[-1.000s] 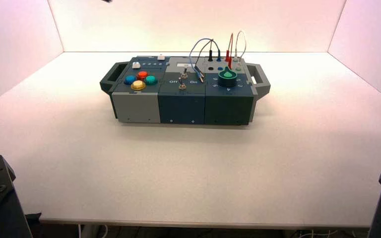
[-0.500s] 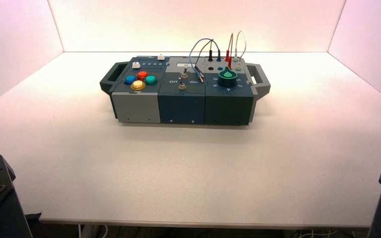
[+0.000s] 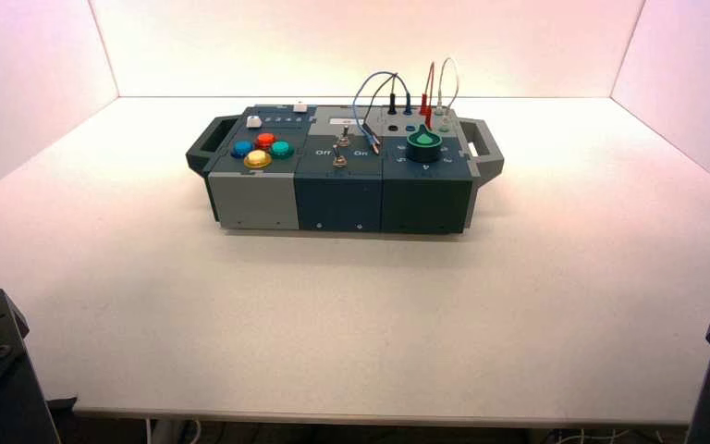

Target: Return to the home position.

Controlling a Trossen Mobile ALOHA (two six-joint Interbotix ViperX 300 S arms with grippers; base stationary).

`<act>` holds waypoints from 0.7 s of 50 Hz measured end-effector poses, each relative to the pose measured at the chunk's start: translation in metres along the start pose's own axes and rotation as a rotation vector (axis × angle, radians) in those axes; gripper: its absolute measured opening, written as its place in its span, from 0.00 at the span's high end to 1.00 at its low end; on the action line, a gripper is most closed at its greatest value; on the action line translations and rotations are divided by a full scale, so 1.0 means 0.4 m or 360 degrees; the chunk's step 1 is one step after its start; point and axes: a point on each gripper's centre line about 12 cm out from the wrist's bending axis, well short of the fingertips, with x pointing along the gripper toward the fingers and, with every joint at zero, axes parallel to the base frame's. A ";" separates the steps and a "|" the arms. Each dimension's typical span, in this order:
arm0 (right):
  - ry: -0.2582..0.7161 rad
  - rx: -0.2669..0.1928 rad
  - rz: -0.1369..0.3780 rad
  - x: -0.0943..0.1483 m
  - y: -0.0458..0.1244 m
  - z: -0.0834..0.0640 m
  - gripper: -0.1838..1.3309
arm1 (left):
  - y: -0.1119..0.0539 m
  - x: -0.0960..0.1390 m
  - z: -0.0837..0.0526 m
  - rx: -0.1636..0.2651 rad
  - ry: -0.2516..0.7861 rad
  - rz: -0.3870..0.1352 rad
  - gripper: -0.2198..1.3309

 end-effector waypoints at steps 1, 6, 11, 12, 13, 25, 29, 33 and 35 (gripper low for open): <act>-0.0002 0.0000 0.0000 0.000 0.000 -0.001 0.97 | 0.001 0.000 0.001 0.0003 -0.0015 0.0007 0.96; -0.0019 0.0003 -0.0003 -0.001 0.000 -0.004 0.97 | 0.007 0.003 0.003 -0.0001 -0.0058 0.0036 0.96; -0.0010 0.0001 -0.0003 0.001 -0.001 -0.010 0.97 | 0.009 0.008 -0.002 -0.0006 -0.0058 0.0045 0.96; -0.0012 0.0003 -0.0003 0.001 -0.001 -0.009 0.97 | 0.009 0.008 -0.002 -0.0006 -0.0058 0.0046 0.96; -0.0010 0.0001 -0.0003 0.001 -0.001 -0.010 0.97 | 0.009 0.011 -0.004 -0.0015 -0.0046 0.0044 0.96; 0.0019 0.0019 0.0000 0.006 0.000 -0.015 0.97 | 0.007 0.028 -0.023 -0.0035 0.0065 0.0018 0.96; 0.0037 0.0020 -0.0001 0.011 -0.001 -0.017 0.97 | 0.007 0.032 -0.026 -0.0037 0.0082 0.0016 0.96; 0.0044 0.0023 -0.0002 0.014 -0.001 -0.018 0.97 | 0.007 0.035 -0.028 -0.0039 0.0094 0.0015 0.96; 0.0046 0.0026 -0.0002 0.017 -0.001 -0.018 0.97 | 0.007 0.035 -0.029 -0.0039 0.0096 0.0015 0.96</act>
